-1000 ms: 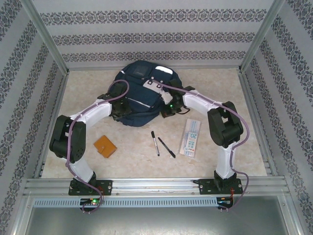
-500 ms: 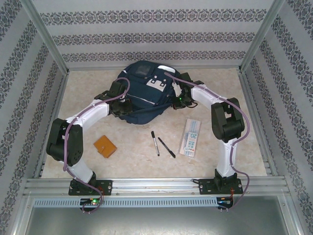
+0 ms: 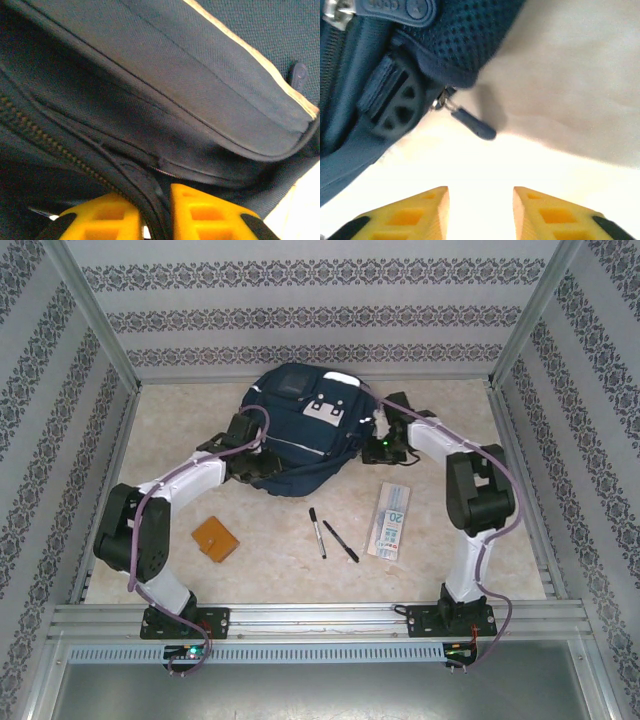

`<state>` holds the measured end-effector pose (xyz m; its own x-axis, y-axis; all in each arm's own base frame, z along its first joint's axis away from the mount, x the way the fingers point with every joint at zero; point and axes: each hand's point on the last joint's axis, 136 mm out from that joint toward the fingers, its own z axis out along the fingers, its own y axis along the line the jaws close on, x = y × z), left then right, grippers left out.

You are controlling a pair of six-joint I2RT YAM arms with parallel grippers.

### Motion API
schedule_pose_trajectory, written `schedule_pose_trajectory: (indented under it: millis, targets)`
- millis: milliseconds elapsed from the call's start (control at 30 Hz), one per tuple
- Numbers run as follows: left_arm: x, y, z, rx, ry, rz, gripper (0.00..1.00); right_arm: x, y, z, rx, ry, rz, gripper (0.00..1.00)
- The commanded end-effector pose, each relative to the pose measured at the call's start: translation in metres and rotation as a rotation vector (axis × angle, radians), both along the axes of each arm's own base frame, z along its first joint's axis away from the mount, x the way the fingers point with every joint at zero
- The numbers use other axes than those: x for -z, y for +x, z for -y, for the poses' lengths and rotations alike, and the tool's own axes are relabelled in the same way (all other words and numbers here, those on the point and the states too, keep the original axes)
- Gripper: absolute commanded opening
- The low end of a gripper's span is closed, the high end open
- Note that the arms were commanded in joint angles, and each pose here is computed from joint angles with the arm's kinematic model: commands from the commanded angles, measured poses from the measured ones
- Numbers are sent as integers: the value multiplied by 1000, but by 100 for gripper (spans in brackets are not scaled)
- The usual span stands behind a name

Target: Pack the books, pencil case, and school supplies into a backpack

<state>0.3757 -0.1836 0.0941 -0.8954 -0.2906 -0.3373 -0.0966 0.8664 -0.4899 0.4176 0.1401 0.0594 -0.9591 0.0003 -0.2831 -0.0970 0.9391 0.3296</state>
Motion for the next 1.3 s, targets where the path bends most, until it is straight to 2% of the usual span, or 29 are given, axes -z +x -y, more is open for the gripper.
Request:
schedule_pose_trajectory:
  millis: [0,167,333,467,567,633,733,967,1133,1267]
  targets:
    - [-29,7,50,19,-180,93,22,-36,-10,-3,57,94,45,42]
    - [-36,1,76,51,-223,86,32,-44,-39,-2,90,140,31,46]
    - [-70,-12,85,156,-233,128,51,-50,-54,3,80,122,39,48]
    - [-102,-18,77,374,-62,284,57,-56,-46,13,92,91,84,49]
    - [-102,-7,64,499,156,373,64,-62,-33,14,105,90,118,49]
    - [-99,4,65,571,237,386,66,-68,-23,15,122,87,145,49]
    - [-92,21,80,615,273,374,69,-80,-10,19,166,78,195,49]
    - [-59,43,131,603,363,302,76,-93,0,48,312,40,277,52]
    - [-18,62,121,431,517,187,81,-93,-8,67,367,19,318,52]
    - [24,65,117,388,590,80,82,-91,-20,72,361,12,325,53]
